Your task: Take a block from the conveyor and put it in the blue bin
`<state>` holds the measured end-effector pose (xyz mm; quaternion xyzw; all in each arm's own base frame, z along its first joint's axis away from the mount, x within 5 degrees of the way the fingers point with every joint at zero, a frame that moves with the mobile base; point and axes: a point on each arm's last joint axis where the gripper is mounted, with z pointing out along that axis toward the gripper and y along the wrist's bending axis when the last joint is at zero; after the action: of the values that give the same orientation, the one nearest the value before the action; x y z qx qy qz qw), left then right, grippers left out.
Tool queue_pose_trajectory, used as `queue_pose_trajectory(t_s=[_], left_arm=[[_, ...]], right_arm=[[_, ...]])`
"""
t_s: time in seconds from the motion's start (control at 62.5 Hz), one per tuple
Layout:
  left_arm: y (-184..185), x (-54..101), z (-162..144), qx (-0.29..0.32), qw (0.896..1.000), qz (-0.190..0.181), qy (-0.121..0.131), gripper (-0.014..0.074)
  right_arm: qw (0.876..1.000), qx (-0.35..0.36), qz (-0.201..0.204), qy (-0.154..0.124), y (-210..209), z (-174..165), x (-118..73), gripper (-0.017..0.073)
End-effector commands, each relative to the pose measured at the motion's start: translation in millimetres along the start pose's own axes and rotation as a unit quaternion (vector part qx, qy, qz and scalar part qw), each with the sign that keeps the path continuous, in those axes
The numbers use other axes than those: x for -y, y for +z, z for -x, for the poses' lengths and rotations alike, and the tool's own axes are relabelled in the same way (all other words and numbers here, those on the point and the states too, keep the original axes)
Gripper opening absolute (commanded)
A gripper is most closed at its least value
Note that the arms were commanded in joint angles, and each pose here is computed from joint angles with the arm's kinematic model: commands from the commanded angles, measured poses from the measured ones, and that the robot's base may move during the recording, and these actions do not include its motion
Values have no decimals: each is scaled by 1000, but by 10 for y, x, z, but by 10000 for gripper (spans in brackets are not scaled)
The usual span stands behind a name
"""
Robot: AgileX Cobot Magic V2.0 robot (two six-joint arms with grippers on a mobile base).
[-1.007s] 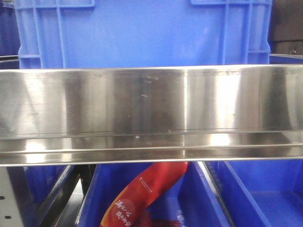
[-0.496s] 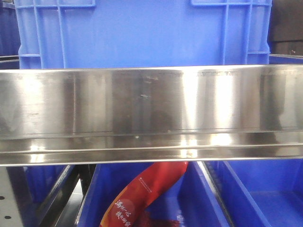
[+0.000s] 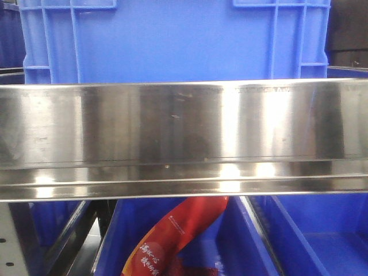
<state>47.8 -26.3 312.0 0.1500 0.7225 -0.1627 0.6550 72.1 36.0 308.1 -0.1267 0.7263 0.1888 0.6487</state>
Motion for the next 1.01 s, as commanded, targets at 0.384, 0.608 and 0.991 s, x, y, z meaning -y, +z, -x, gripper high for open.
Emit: queue_pose_trajectory(t_s=[0.384, 0.608, 0.991], left_arm=[[-331, -52, -222, 10, 976, 217, -29, -111], [-336, -79, -205, 22, 960, 279, -32, -111], [-340, -93, -205, 23, 948, 315, -34, -111]], right_arm=[[999, 52, -6, -9, -133, -130, 27, -162], [998, 55, -7, -9, -134, -125, 27, -162], [998, 55, -7, -9, -134, -125, 27, -162]])
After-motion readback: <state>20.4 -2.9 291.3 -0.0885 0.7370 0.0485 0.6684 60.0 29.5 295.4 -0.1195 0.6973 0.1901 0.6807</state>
